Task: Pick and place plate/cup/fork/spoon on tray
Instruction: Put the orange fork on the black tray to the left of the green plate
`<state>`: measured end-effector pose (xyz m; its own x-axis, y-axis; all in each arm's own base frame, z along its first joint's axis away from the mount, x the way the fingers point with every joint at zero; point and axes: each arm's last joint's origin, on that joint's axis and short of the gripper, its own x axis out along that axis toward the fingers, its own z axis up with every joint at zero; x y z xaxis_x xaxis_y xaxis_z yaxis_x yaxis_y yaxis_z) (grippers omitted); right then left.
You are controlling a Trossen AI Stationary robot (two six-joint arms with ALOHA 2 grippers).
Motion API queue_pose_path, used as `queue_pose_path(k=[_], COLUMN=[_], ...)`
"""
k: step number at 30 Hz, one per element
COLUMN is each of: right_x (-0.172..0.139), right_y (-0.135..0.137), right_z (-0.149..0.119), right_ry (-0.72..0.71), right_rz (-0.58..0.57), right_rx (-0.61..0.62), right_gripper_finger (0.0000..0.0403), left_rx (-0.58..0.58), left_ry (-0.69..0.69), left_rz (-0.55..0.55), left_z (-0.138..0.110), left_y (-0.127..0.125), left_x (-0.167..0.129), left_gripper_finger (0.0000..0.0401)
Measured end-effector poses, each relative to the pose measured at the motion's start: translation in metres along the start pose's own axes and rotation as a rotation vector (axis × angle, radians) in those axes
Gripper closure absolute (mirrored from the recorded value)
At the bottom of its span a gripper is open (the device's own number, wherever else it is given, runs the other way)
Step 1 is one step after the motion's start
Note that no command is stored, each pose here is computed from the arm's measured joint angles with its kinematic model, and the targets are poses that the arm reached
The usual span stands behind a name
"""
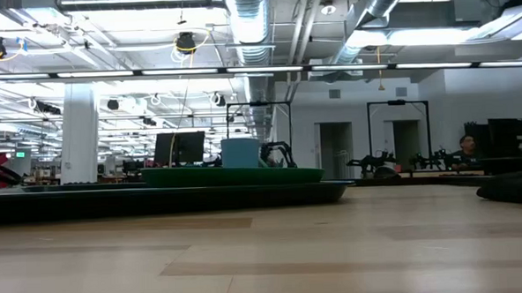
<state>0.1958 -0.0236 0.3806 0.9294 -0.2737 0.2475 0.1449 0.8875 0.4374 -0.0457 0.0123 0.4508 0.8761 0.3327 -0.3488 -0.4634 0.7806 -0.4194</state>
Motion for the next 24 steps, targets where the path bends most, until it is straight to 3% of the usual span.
queue_pose_path(k=[5, 7, 16, 19, 24], right_x=[0.001, -0.001, -0.023, -0.036, -0.054], right_y=[-0.004, -0.007, -0.017, -0.018, -0.017], right_z=[0.001, 0.002, 0.001, 0.005, 0.013], right_ry=[0.0, 0.017, 0.189, 0.21, 0.201], right_rz=[-0.015, -0.016, -0.076, -0.094, -0.091], right_rx=[-0.021, -0.039, -0.046, -0.032, -0.03], right_gripper_finger=[0.0198, 0.0198, 0.0198, 0.0198, 0.0198], left_rx=[-0.003, -0.058, -0.334, -0.359, -0.306], left_ry=[0.202, 0.22, 0.402, 0.501, 0.652], left_rz=[0.296, 0.349, 0.039, 0.0, -0.011], left_z=[-0.043, -0.059, -0.129, -0.148, -0.168], left_y=[0.002, 0.003, -0.008, -0.013, -0.031], left_x=[0.062, 0.089, 0.196, 0.213, 0.225], left_gripper_finger=[0.0156, 0.0156, 0.0156, 0.0156, 0.0156])
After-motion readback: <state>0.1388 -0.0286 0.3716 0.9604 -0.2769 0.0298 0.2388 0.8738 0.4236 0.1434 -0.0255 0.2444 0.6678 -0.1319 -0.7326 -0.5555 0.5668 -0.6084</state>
